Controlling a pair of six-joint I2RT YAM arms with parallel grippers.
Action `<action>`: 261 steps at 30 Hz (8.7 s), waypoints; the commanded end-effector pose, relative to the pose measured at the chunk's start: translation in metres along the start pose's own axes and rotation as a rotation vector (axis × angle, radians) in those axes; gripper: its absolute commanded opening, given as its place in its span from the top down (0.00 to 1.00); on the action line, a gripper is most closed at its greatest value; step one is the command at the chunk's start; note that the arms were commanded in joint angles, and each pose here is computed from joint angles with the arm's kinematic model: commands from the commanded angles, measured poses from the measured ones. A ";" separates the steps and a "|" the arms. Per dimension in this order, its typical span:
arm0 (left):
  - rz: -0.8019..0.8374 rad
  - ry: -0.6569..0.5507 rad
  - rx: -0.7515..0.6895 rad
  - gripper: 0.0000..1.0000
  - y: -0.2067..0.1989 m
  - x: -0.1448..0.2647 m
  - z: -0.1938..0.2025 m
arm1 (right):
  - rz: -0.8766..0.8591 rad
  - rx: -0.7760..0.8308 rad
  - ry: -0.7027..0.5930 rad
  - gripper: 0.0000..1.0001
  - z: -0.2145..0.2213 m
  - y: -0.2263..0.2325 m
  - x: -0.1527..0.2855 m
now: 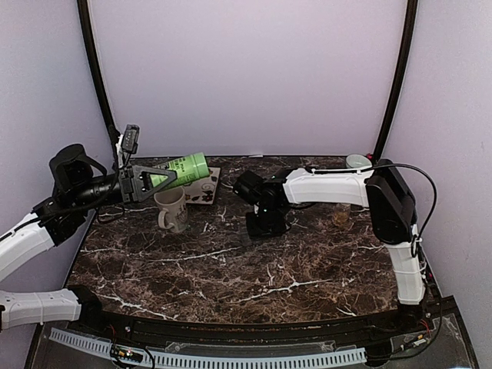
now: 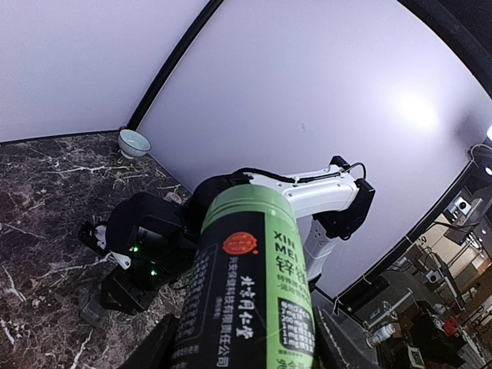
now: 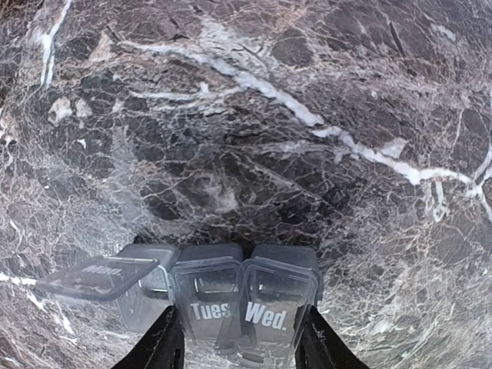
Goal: Sort the pills into containers
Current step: Open the lid of the pill container, then position the pill container at the center of the board, then unscrew the lid of the pill bottle.
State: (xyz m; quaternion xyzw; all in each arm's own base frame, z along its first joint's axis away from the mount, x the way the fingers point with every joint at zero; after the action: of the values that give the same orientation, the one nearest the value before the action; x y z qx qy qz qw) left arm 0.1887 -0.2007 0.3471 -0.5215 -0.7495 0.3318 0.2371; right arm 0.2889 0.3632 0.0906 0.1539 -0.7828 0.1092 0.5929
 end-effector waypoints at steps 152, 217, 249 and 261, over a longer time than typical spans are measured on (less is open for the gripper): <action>-0.009 0.008 0.014 1.00 0.022 -0.018 -0.016 | -0.403 0.284 -0.481 0.27 -0.045 0.008 0.184; 0.250 0.172 0.067 1.00 0.016 -0.053 -0.025 | -1.258 -0.008 -0.461 0.53 -0.027 0.061 0.260; 0.250 0.197 0.092 1.00 0.017 -0.055 -0.024 | -1.253 0.092 -0.475 0.82 -0.033 0.057 0.260; 0.314 0.216 0.138 1.00 0.001 -0.055 -0.034 | -1.097 0.428 -0.618 0.85 -0.018 0.049 0.264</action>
State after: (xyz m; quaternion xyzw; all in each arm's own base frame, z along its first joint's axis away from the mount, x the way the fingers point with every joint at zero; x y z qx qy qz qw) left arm 0.2399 -0.2447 0.3316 -0.6093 -0.6203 0.3636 0.3344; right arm 0.2288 0.3932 0.3493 0.6444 -0.6694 -0.1916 0.3160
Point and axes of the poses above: each gripper's point midway between its finger pads, its own x axis back along the fingers, its own y axis along the line the jaws close on, z = x × y, the point moved 5 cm from there along x, back along the fingers, and after that the axes turned 11 degrees about x, right-handed, at the moved point
